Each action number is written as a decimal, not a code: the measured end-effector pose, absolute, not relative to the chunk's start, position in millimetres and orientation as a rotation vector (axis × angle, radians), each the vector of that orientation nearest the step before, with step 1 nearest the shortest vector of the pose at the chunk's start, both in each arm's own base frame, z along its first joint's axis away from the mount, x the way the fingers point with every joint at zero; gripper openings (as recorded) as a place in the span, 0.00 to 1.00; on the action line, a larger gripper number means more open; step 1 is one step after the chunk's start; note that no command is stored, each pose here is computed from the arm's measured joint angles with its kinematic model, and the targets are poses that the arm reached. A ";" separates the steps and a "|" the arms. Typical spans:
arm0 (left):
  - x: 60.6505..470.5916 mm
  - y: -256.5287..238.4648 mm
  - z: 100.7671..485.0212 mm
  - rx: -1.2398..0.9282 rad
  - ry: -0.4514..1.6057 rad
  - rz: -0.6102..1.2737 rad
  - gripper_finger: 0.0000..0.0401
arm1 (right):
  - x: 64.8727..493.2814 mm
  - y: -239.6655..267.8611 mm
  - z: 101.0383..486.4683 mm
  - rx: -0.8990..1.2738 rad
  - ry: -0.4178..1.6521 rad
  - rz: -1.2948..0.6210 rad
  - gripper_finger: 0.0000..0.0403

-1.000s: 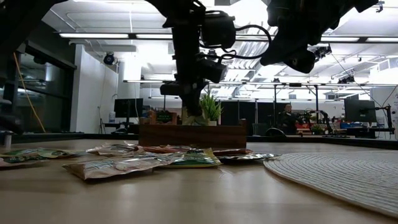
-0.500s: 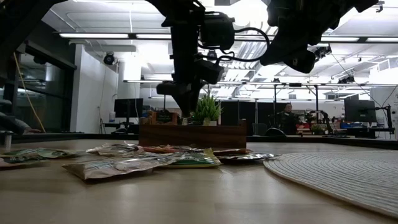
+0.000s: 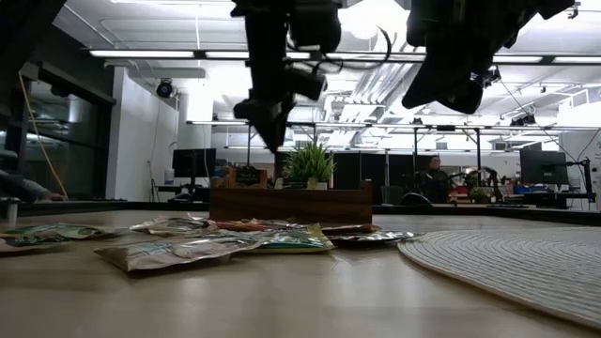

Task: Pick & Place Tea
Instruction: Put the orange tea bag into the left section of the wooden organizer

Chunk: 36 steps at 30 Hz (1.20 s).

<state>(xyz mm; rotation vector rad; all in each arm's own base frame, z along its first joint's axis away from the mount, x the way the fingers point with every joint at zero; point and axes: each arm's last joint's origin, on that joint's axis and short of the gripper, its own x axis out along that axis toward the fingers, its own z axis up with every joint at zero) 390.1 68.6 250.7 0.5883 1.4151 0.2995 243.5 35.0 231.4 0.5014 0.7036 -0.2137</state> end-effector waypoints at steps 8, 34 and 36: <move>350.2 56.3 241.6 0.481 1.463 0.329 0.38 | 241.3 41.5 229.9 0.437 0.755 -0.110 0.00; 345.1 -62.9 208.8 -0.280 0.778 0.173 0.38 | 299.0 74.1 167.8 0.386 0.696 -0.051 0.00; 354.1 -60.4 203.5 -0.336 0.760 0.151 0.38 | 301.2 76.6 158.2 0.388 0.714 -0.051 0.00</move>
